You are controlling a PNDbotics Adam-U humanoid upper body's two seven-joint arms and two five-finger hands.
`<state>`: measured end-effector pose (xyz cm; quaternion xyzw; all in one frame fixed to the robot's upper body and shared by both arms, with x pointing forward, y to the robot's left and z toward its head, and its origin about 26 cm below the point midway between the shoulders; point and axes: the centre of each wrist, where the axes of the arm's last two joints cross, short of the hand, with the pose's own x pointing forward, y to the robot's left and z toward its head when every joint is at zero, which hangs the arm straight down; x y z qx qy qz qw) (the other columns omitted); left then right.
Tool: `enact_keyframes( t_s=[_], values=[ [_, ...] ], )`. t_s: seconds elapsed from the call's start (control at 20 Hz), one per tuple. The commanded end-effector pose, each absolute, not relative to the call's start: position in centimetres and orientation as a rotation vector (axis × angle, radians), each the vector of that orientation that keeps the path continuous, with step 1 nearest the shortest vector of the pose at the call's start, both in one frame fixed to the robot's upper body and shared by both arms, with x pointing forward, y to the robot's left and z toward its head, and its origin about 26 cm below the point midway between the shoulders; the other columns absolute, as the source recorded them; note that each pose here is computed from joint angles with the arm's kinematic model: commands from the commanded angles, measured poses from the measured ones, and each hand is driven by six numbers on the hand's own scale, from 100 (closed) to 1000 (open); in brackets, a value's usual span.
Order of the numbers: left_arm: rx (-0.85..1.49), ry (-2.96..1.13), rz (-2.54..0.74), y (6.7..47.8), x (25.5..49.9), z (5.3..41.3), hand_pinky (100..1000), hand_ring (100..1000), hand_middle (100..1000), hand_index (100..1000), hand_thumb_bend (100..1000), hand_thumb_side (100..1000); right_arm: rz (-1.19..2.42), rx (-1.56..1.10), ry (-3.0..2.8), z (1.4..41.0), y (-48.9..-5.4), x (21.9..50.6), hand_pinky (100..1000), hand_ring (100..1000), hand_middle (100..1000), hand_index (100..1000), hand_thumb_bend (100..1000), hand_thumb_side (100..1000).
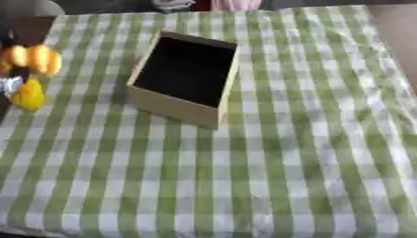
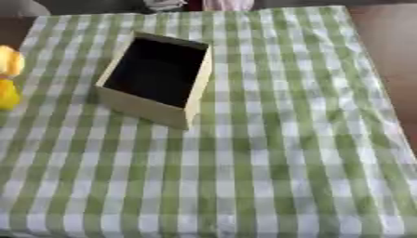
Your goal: Pick up objects on the table and place them in the box.
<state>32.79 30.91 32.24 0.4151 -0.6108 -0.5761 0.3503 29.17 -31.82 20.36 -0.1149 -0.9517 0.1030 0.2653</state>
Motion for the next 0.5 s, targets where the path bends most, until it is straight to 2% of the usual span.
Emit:
enact_keyframes(
  t_s=[0.05, 0.35, 0.5],
  values=[
    [0.979, -1.607, -1.544, 28.6, 34.6, 33.0, 514, 516, 448, 581, 100, 100, 0.313, -0.292, -2.597, 21.2, -31.6, 29.0, 910, 822, 699, 894, 100, 613],
    [0.822, -1.594, -1.628, 24.3, 38.9, 31.2, 513, 517, 449, 582, 100, 100, 0.313, -0.266, -2.598, 21.3, -31.3, 29.1, 911, 823, 699, 895, 100, 614],
    [0.797, -1.562, -1.670, 23.1, 40.3, 29.7, 516, 523, 451, 583, 100, 100, 0.312, -0.250, -2.600, 21.3, -31.2, 29.1, 911, 823, 698, 895, 100, 615]
  ],
)
